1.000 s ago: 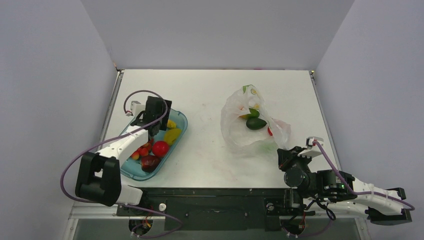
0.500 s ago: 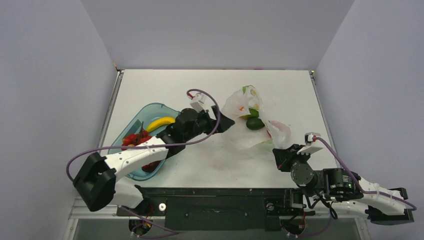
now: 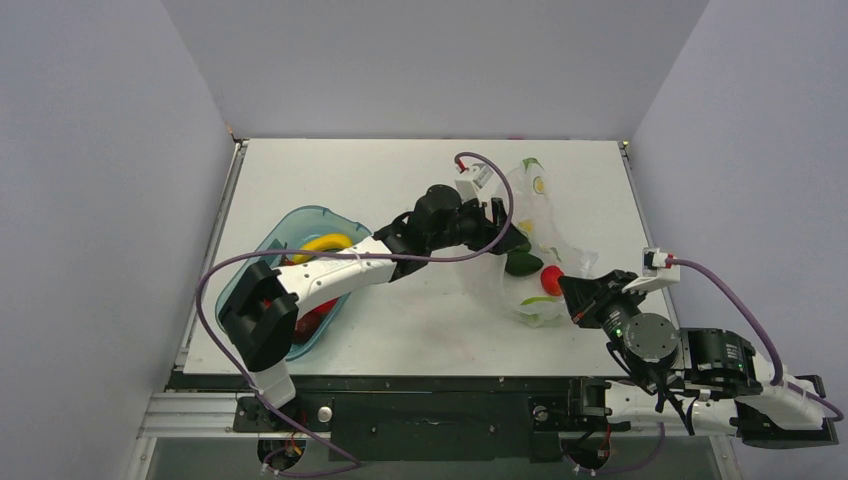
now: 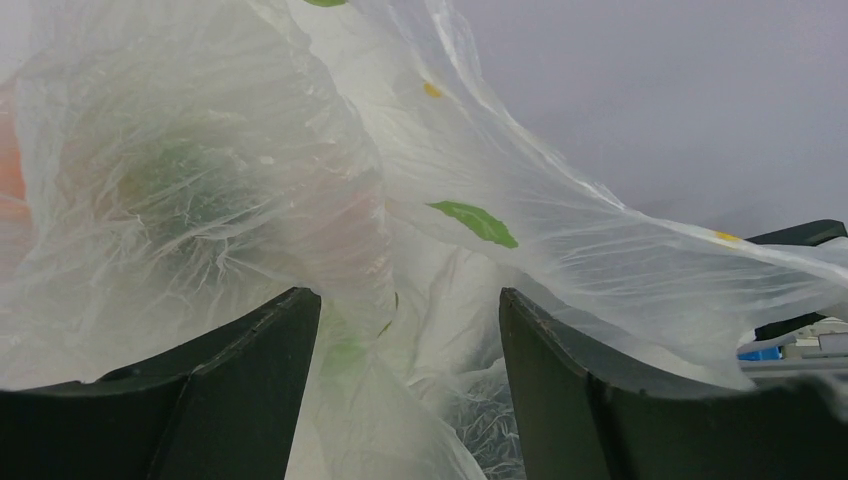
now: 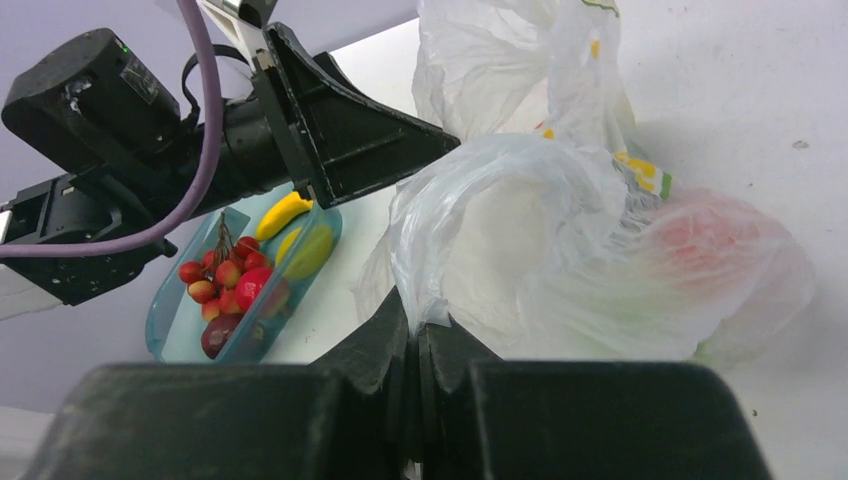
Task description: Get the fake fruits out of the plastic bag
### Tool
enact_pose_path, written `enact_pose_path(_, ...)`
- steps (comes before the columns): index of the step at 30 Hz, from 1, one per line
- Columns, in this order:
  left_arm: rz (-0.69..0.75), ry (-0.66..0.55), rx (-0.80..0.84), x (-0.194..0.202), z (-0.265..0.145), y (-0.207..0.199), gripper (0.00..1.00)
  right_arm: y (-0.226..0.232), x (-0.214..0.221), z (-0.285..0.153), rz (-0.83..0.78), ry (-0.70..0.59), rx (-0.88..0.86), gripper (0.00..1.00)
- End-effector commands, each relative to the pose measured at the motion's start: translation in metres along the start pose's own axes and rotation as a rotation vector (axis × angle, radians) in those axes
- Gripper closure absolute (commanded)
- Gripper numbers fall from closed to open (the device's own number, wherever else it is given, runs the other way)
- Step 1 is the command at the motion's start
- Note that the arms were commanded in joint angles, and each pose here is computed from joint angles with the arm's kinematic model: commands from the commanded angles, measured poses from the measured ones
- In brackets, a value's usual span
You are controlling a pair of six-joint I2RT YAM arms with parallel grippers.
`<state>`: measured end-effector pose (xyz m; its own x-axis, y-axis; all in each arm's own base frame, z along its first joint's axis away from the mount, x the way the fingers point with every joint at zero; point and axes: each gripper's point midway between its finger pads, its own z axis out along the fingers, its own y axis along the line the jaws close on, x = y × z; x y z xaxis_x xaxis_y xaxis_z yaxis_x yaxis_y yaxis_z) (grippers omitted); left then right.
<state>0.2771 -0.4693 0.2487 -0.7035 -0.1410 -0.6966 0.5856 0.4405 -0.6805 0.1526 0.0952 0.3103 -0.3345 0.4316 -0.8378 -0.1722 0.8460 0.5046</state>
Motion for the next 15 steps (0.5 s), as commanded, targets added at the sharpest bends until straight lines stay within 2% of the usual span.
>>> enact_pose_path(1,0.062,-0.048,0.075,-0.02,-0.011,-0.036,0.36,0.002,-0.009,0.001,-0.034,-0.026,0.013,1.0)
enact_pose_path(6,0.09,-0.09,0.076,-0.044,-0.033,-0.058,0.31,-0.008,-0.003,0.002,-0.039,-0.031,0.035,1.0)
enact_pose_path(9,0.099,-0.076,0.01,-0.052,-0.045,-0.059,0.31,-0.013,-0.001,0.003,-0.048,-0.039,0.05,1.0)
enact_pose_path(12,0.119,-0.118,-0.028,-0.065,-0.056,-0.061,0.31,-0.017,-0.003,0.003,-0.059,-0.052,0.065,1.0)
enact_pose_path(15,0.122,-0.113,-0.021,-0.065,-0.061,-0.065,0.32,-0.018,-0.004,0.003,-0.063,-0.058,0.071,1.0)
